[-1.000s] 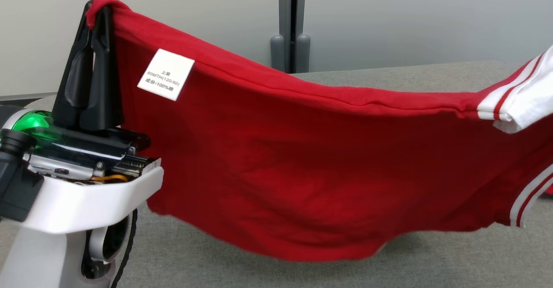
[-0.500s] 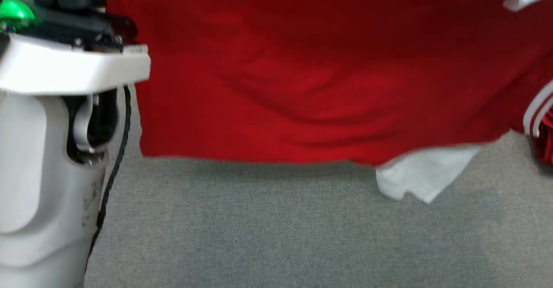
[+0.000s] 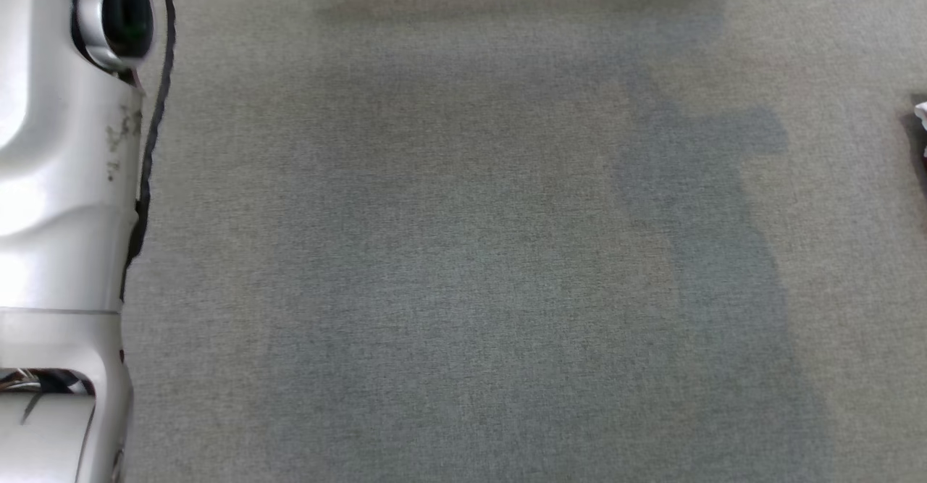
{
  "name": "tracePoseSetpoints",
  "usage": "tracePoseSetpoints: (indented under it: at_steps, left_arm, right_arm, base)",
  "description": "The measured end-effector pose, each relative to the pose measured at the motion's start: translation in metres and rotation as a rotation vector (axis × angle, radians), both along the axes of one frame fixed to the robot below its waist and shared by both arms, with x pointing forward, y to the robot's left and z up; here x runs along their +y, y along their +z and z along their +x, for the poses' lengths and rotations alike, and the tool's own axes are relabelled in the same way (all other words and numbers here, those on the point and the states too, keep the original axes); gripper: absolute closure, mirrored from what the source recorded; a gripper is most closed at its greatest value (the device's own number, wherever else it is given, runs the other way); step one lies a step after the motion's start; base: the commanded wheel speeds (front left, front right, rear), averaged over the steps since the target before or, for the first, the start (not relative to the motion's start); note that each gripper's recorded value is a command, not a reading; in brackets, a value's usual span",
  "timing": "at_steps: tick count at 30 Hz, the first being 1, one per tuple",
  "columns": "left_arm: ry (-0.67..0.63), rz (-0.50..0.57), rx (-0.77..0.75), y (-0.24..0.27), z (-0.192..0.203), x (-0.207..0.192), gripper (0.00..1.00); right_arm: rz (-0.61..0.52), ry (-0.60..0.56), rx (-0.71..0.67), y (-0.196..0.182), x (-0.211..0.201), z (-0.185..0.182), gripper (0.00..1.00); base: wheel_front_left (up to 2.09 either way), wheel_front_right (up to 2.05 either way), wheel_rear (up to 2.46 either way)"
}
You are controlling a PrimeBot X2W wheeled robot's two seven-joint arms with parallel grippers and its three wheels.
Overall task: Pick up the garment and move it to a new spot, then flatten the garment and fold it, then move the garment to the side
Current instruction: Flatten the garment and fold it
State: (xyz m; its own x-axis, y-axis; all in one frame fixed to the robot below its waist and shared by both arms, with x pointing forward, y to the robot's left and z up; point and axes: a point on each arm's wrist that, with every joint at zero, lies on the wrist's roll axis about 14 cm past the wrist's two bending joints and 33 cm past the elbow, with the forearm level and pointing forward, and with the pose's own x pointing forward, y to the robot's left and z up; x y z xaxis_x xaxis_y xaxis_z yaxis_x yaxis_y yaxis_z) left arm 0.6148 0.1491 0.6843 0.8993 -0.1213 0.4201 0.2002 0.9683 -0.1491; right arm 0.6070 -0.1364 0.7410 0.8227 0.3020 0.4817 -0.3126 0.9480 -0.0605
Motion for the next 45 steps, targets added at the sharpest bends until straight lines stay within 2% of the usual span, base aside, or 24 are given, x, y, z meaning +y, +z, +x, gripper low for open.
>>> tracePoseSetpoints:
  at_steps: [4, 7, 11, 15, 19, 24, 25, 32, 38, 45]
  left_arm:
    - [-0.011, -0.016, 0.212, -0.076, 0.014, -0.005, 1.0]
    - [-0.023, -0.028, 0.394, -0.146, 0.008, -0.012, 1.0]
    - [-0.018, -0.069, 0.602, -0.229, -0.021, -0.012, 1.0]
    - [0.018, -0.144, 0.697, -0.27, -0.052, -0.002, 1.0]
    - [0.04, -0.173, 0.742, -0.292, -0.08, 0.005, 1.0]
    - [0.068, -0.174, 0.736, -0.298, -0.128, 0.018, 1.0]
    - [0.068, -0.174, 0.736, -0.298, -0.128, 0.018, 1.0]
    - [0.096, -0.162, 0.737, -0.299, -0.199, 0.029, 1.0]
    - [0.106, -0.147, 0.759, -0.298, -0.256, 0.032, 1.0]
    - [0.12, -0.121, 0.803, -0.281, -0.301, 0.039, 1.0]
  right_arm:
    - [0.028, 0.005, 0.18, -0.071, 0.008, 0.016, 1.0]
    - [0.046, 0.015, 0.359, -0.148, 0.016, 0.009, 1.0]
    - [0.105, 0.004, 0.588, -0.246, 0.017, -0.023, 1.0]
    - [0.178, -0.009, 0.76, -0.311, 0.015, -0.069, 1.0]
    - [0.244, -0.02, 0.793, -0.325, 0.01, -0.096, 1.0]
    - [0.335, -0.055, 0.819, -0.337, -0.005, -0.156, 1.0]
    - [0.335, -0.055, 0.819, -0.337, -0.005, -0.156, 1.0]
    - [0.377, -0.087, 0.861, -0.342, -0.017, -0.233, 1.0]
    - [0.368, -0.096, 0.934, -0.339, -0.024, -0.288, 1.0]
    - [0.355, -0.132, 1.027, -0.337, -0.031, -0.333, 1.0]
  base:
    - [0.0, 0.0, 0.0]
    - [0.0, 0.0, 0.0]
    - [0.0, 0.0, 0.0]
    - [0.0, 0.0, 0.0]
    - [0.0, 0.0, 0.0]
    - [0.0, 0.0, 0.0]
    - [0.0, 0.0, 0.0]
    - [0.0, 0.0, 0.0]
    - [0.0, 0.0, 0.0]
    - [0.0, 0.0, 0.0]
